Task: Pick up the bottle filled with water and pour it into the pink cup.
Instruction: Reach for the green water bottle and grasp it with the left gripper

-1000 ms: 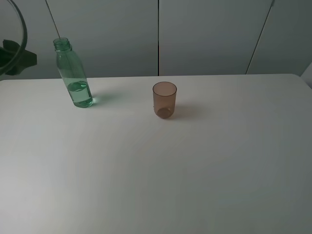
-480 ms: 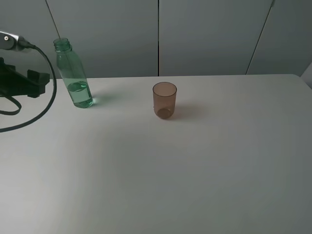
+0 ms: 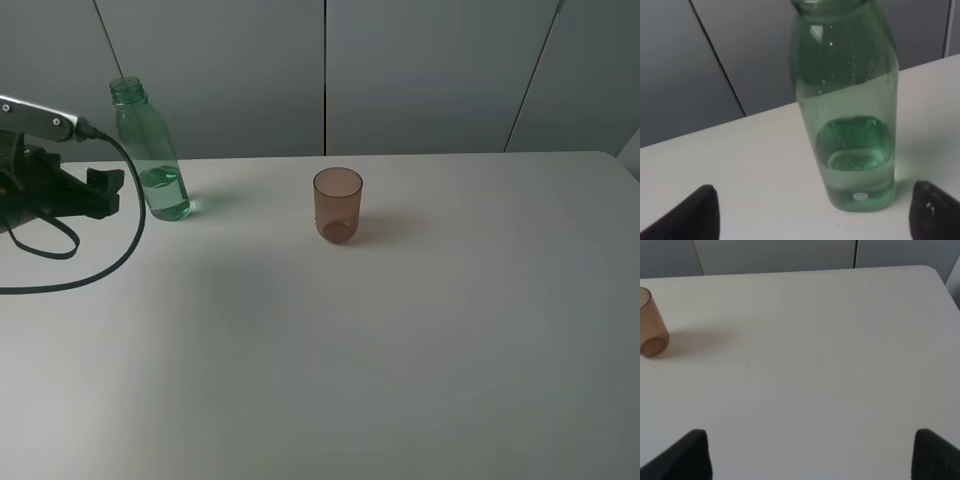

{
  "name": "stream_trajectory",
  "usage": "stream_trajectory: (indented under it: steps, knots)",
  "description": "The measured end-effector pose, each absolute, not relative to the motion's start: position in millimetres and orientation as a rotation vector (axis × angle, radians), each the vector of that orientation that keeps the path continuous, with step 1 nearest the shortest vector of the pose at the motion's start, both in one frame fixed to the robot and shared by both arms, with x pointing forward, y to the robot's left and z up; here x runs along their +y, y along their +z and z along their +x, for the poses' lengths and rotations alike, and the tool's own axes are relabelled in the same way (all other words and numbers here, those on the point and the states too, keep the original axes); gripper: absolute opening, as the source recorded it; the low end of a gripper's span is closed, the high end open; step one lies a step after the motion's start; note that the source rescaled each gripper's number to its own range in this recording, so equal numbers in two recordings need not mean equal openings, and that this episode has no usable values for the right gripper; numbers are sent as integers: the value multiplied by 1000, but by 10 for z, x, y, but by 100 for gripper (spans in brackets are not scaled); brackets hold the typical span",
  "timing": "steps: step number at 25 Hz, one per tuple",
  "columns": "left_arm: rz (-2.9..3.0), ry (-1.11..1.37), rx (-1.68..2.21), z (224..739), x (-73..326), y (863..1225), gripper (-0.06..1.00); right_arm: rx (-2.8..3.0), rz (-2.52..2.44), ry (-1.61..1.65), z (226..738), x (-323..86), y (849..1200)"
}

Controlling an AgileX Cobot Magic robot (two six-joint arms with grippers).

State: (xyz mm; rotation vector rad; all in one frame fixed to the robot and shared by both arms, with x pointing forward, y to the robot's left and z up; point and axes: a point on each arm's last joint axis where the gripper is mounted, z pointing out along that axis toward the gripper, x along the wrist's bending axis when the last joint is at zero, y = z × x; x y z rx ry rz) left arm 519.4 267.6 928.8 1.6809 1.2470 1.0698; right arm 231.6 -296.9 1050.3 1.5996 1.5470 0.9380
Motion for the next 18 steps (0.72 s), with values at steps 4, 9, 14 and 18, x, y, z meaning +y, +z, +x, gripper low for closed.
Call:
stream_trajectory:
  steps: [4, 9, 14, 18]
  knots:
    - [1667, 1019, 1259, 5233, 2723, 9146, 88, 1547, 1600, 938, 2316, -2969, 10503]
    - [1685, 998, 1239, 5292, 2714, 9062, 88, 1546, 1598, 939, 2317, -2969, 10505]
    - [1690, 1026, 1165, 5475, 2675, 9075, 88, 1546, 1598, 939, 2317, -2969, 10505]
    - [1717, 1035, 1152, 5591, 2700, 8990, 88, 1546, 1598, 939, 2317, -2969, 10505]
